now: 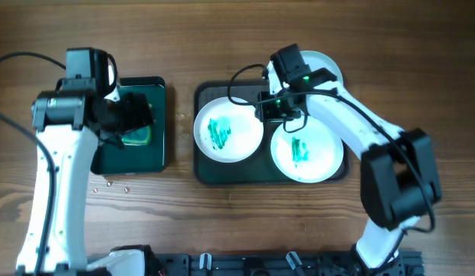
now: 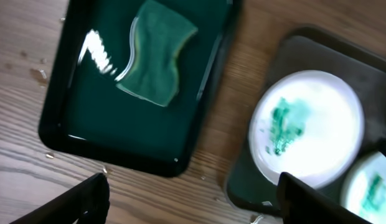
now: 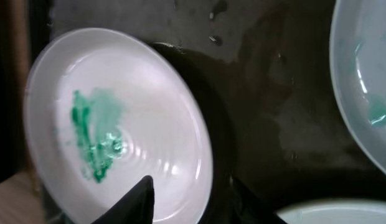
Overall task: Clean dirty plates on tray and stack at the side
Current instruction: 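Reach left gripper to the sponge and right gripper to the top-left plate, then grasp the green sponge with the left gripper and the plate rim with the right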
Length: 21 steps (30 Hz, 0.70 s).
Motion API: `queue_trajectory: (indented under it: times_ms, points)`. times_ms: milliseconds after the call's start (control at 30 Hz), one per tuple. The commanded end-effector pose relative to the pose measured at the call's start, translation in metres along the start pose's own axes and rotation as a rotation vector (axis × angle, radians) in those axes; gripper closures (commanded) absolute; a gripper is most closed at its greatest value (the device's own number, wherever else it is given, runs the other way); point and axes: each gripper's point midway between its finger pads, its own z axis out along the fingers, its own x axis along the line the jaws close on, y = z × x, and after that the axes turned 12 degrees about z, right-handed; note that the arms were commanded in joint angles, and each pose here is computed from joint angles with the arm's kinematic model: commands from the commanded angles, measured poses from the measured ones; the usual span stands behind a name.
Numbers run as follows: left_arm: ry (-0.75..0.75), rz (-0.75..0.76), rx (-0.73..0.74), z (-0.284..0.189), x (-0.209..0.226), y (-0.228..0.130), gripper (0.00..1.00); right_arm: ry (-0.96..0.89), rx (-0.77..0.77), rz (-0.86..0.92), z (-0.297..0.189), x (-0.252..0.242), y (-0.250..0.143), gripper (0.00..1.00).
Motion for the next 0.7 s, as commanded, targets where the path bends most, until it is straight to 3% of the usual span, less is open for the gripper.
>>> queue_trajectory:
  times_ms: [0,167,333,533,667]
  points:
    - [0.065,-0.058,0.017,0.014,0.020,0.011,0.18,-0.053,0.007,0.043,0.029,-0.012,0.004,0.65]
    - [0.080,-0.077,0.053,0.032,0.029,0.014,0.18,-0.022,0.043,0.042,0.052,-0.012,0.000,0.76]
    - [0.104,-0.070,0.058,0.042,0.033,0.019,0.22,-0.030,0.052,0.041,0.059,-0.013,-0.003,0.96]
    - [0.111,-0.015,0.123,0.064,0.035,0.016,0.36,-0.067,0.053,0.077,0.068,-0.022,-0.004,0.96]
    - [0.109,0.059,0.195,0.091,0.036,0.013,0.39,-0.073,0.063,0.079,0.071,-0.024,-0.006,0.96]
